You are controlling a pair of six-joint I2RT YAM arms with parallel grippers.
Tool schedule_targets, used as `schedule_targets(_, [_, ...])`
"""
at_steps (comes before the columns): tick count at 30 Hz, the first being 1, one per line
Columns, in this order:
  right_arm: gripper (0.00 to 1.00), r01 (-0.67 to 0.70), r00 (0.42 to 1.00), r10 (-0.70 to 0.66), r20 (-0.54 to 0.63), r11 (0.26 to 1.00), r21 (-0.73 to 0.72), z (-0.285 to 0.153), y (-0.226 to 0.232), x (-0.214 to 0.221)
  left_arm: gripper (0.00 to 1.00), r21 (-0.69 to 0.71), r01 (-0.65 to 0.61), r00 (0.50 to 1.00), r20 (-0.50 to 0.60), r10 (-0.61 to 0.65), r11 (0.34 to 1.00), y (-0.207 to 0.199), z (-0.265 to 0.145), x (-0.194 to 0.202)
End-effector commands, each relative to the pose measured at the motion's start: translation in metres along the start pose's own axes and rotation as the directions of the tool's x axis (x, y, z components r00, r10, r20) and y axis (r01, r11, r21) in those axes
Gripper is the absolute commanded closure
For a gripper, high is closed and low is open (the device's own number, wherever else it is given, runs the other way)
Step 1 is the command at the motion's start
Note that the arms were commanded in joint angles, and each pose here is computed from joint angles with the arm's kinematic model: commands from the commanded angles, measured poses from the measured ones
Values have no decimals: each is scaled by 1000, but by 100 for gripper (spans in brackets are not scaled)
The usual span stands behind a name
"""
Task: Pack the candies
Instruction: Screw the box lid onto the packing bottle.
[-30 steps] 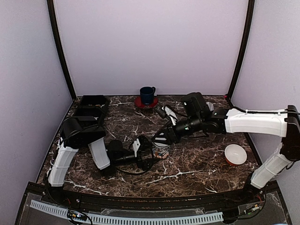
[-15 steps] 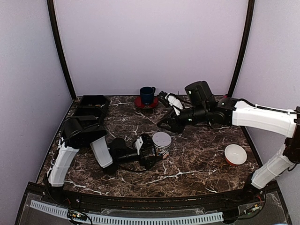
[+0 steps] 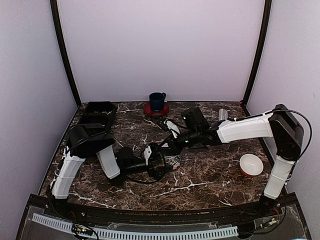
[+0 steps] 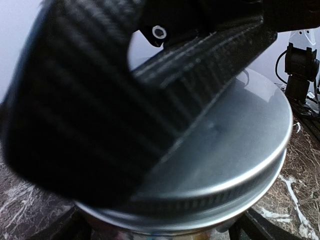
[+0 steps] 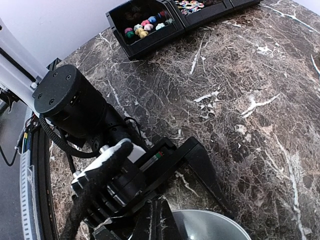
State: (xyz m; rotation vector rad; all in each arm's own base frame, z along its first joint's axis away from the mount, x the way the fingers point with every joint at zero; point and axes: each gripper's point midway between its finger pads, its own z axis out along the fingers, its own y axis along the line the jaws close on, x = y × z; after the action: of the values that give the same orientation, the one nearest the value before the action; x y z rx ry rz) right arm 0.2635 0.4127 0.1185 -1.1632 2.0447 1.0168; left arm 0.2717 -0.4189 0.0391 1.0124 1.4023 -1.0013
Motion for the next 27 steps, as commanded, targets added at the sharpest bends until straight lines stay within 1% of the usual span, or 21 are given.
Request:
schedule_targets(1, [100,-91,990,91,-104,996,10,3,0,40,6,10,92,990,-112,-90,996,-4,-7,38])
schedule_targets(10, [99,23,1000,-23,-10,1000,18,-43,24,-16,9,9,93,990,-111,-91,996,-4,-7,37])
schedule_targets(13, [99,41,999,-41,2,999,16,-53,30,-22,9,13,93,990,-108,-92,996,-4,-7,36])
schedule_targets(15, [99,63,997,-64,41,998,11,-66,38,-31,9,20,97,990,-108,-94,995,-6,-6,36])
schedule_targets(18, [99,43,998,-43,41,999,6,-60,33,-16,9,27,101,990,-105,-97,995,-7,-6,36])
schedule_targets(23, [100,-80,993,78,-91,997,-21,-28,15,51,9,30,101,990,-101,-97,994,-7,-6,35])
schedule_targets(26, [100,-124,984,122,-132,992,-13,-20,9,73,10,30,100,990,-101,-97,995,-7,-7,35])
schedule_targets(27, [100,-127,984,124,-126,992,-19,-21,10,71,10,30,102,990,-101,-98,994,-8,-7,35])
